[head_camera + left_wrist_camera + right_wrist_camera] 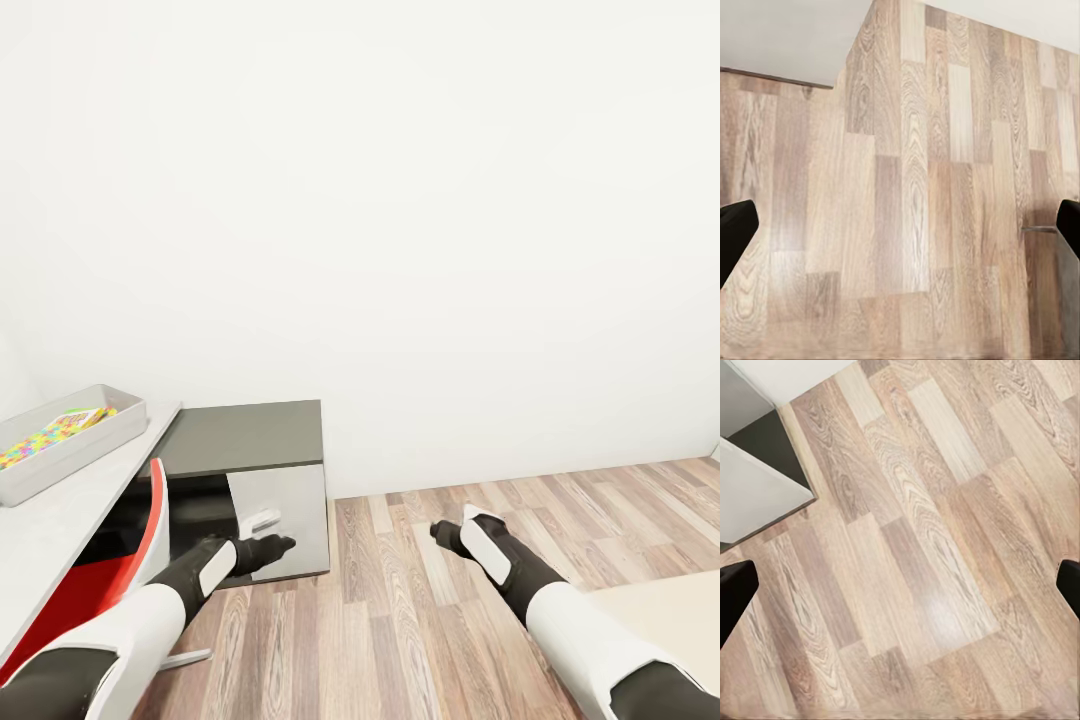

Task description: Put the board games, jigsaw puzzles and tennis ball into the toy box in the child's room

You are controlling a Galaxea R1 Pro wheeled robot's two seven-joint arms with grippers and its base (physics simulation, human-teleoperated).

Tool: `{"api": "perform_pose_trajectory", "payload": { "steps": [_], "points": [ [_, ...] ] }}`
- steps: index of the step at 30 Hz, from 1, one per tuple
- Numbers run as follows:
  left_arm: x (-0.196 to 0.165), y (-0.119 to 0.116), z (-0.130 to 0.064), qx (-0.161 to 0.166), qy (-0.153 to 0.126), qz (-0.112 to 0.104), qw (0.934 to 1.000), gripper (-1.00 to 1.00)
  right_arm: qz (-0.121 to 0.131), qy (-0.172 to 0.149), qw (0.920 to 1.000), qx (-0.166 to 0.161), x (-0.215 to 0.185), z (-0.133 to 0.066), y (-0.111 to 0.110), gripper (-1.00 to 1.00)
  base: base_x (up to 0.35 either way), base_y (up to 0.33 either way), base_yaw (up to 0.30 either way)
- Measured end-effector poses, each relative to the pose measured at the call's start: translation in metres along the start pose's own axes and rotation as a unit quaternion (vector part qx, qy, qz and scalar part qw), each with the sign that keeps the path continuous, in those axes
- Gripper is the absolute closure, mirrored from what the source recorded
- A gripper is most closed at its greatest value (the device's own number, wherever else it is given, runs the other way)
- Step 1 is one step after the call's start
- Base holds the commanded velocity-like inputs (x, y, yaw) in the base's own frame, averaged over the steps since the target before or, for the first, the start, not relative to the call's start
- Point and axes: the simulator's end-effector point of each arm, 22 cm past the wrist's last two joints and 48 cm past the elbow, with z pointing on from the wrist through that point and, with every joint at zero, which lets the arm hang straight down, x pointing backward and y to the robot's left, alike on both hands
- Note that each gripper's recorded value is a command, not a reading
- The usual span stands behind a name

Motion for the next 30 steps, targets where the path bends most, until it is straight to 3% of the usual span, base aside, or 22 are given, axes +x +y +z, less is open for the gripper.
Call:
{"api": "perform_pose_trajectory", "payload": {
  "steps": [7, 16, 25, 30],
  "points": [
    [0.075, 0.032, 0.013, -0.061, 0.032, 0.015, 0.9975, -1.00, -0.002, 0.032, 0.9994, 0.013, 0.051, 0.010, -0.018, -1.00, 0.000, 0.000, 0.000],
    [0.183, 0.062, 0.013, -0.090, 0.083, 0.058, 0.9908, -1.00, 0.003, 0.085, 0.9955, 0.042, 0.143, 0.019, -0.061, -1.00, 0.000, 0.000, 0.000],
    [0.276, 0.090, -0.003, -0.106, 0.141, 0.057, 0.9828, -1.00, 0.006, 0.147, 0.9846, 0.094, 0.231, 0.018, -0.120, -1.00, 0.000, 0.000, 0.000],
    [0.330, 0.111, -0.020, -0.118, 0.176, 0.049, 0.9761, -1.00, 0.011, 0.158, 0.9797, 0.123, 0.260, 0.016, -0.144, -1.00, 0.000, 0.000, 0.000]
  ]
}}
